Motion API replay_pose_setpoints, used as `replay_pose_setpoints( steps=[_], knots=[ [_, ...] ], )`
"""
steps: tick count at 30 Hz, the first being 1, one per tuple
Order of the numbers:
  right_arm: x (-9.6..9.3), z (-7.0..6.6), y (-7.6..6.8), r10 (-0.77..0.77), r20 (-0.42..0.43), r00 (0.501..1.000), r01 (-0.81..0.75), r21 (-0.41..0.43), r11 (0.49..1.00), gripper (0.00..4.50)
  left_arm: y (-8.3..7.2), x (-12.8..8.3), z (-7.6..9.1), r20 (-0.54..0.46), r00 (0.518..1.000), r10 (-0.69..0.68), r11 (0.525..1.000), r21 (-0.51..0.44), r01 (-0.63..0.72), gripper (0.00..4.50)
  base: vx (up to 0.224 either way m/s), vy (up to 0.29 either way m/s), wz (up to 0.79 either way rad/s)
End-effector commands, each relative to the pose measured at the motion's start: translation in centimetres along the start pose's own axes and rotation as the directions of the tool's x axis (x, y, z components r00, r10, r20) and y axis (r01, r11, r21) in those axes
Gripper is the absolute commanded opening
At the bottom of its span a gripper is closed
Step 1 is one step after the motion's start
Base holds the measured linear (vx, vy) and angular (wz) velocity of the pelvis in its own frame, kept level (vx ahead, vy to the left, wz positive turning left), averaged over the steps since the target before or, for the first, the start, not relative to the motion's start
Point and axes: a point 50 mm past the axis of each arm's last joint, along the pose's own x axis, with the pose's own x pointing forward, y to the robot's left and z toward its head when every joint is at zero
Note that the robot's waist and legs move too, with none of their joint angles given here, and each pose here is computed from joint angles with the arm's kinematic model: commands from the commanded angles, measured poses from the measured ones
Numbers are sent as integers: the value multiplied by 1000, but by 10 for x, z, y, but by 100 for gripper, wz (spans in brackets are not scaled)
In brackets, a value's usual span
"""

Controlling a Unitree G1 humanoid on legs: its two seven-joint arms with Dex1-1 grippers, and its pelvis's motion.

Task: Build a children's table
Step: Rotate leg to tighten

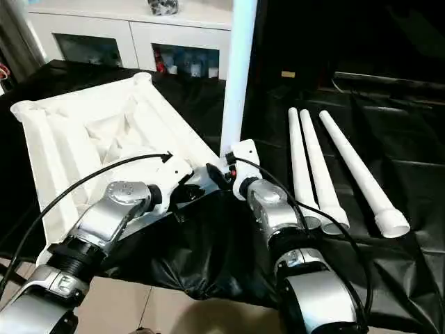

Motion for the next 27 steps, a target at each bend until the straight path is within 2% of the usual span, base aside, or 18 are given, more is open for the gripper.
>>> replay_pose_setpoints(
  steps=[1, 4, 8, 13, 16, 18, 24, 27],
  knots=[
    [0, -8, 15, 146, -26, 989, -147, -21, 989, 384, -17, 4, 24, 128, 983, -129, 990, 76, 120, 0, 0, 0, 0],
    [-12, -9, 8, 246, -32, 969, -248, -73, 966, 384, -18, -2, 20, 123, 971, -207, 975, 104, 194, 0, 0, 0, 0],
    [-25, -9, 2, 359, -45, 932, -362, -100, 927, 384, -18, -8, 15, 106, 955, -276, 956, 130, 262, 0, 0, 0, 0],
    [-44, -11, 1, 528, -99, 844, -537, -132, 833, 384, -17, -18, 9, 73, 925, -372, 921, 157, 357, 0, 0, 0, 0],
    [-50, -12, 2, 575, -120, 809, -587, -133, 798, 384, -16, -21, 7, 61, 912, -405, 904, 176, 389, 0, 0, 0, 0],
    [-58, -12, 5, 639, -142, 756, -654, -121, 747, 384, -14, -26, 5, 37, 895, -445, 883, 188, 431, 0, 0, 0, 0],
    [-66, -13, 9, 695, -163, 701, -712, -97, 696, 328, -10, -35, 0, -9, 870, -493, 856, 178, 486, 0, 0, 0, 0],
    [-69, -15, 11, 716, -175, 676, -734, -81, 674, 317, -8, -38, -1, -15, 864, -503, 849, 178, 497, 0, 0, 0, 0]
  ],
)
